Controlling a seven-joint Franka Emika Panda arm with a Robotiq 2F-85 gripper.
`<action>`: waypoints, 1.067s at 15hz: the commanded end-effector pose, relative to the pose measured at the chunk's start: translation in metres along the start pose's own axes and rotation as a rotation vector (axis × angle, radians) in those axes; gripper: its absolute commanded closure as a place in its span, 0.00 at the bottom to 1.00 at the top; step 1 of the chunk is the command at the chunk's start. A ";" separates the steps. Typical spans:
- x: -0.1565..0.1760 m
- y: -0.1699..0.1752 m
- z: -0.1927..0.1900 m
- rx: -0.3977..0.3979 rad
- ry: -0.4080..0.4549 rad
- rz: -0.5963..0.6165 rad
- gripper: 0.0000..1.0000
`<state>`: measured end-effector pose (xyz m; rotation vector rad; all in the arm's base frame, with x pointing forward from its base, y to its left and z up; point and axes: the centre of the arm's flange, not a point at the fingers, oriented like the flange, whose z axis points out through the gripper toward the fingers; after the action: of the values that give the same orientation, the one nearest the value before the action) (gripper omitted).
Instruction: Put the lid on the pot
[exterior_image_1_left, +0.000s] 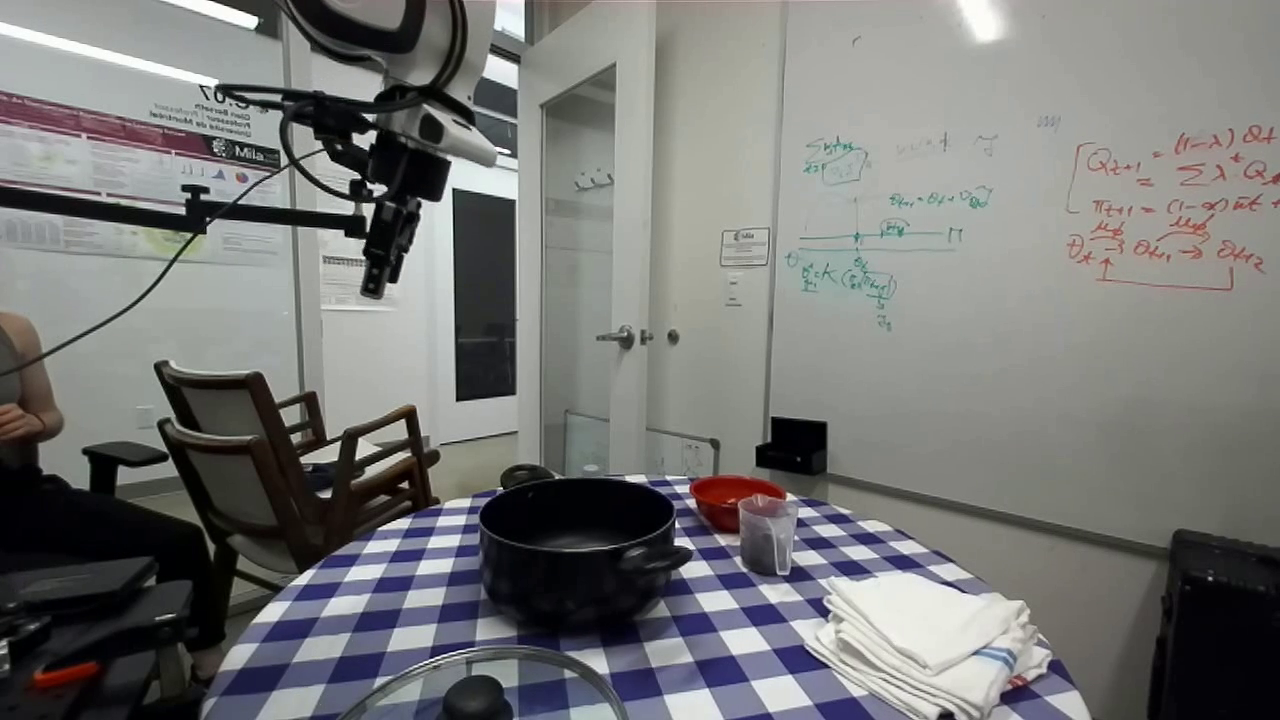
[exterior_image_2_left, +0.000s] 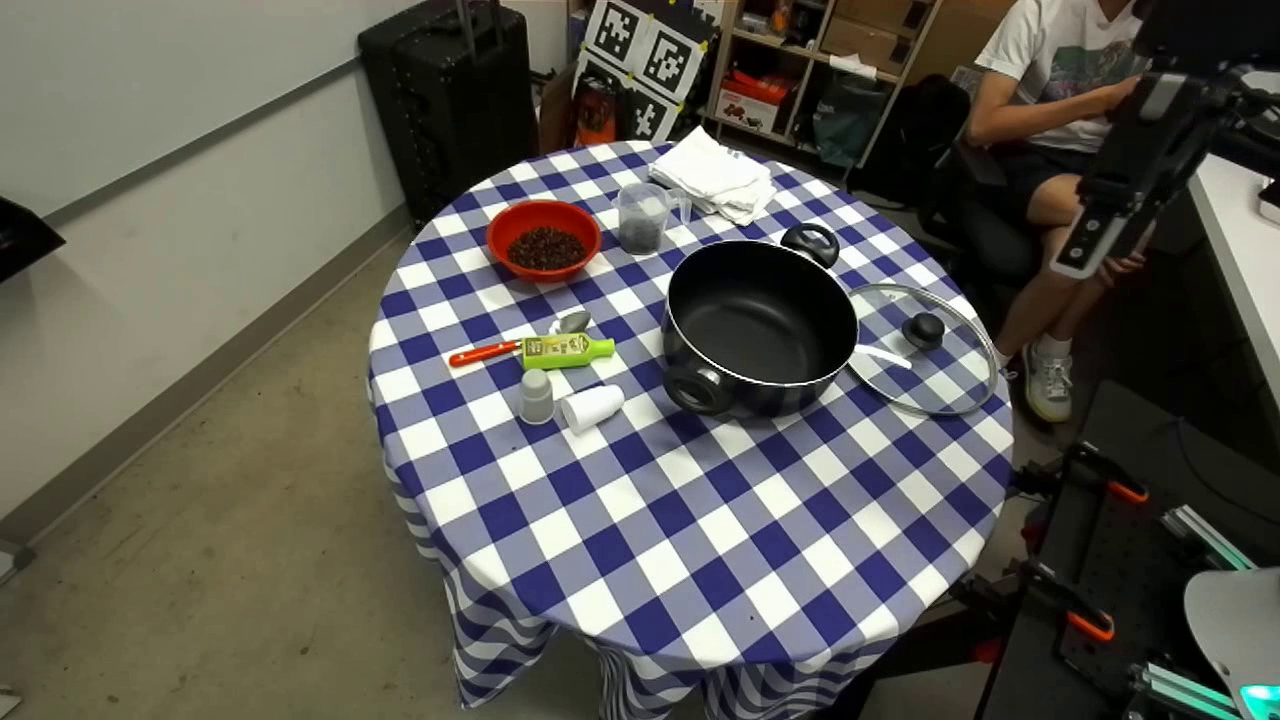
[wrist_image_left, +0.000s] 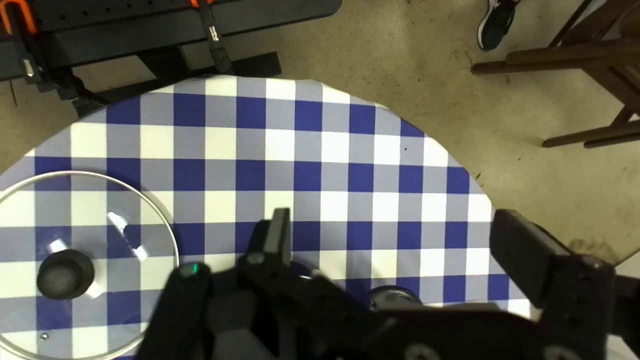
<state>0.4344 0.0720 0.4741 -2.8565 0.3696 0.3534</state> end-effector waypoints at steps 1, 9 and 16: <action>0.039 0.037 0.026 0.061 0.039 0.183 0.00; 0.091 0.153 0.114 0.180 0.102 0.588 0.00; 0.101 0.217 0.176 0.224 0.147 0.960 0.00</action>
<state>0.4376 -0.0965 0.2618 -2.4172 1.5078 0.2470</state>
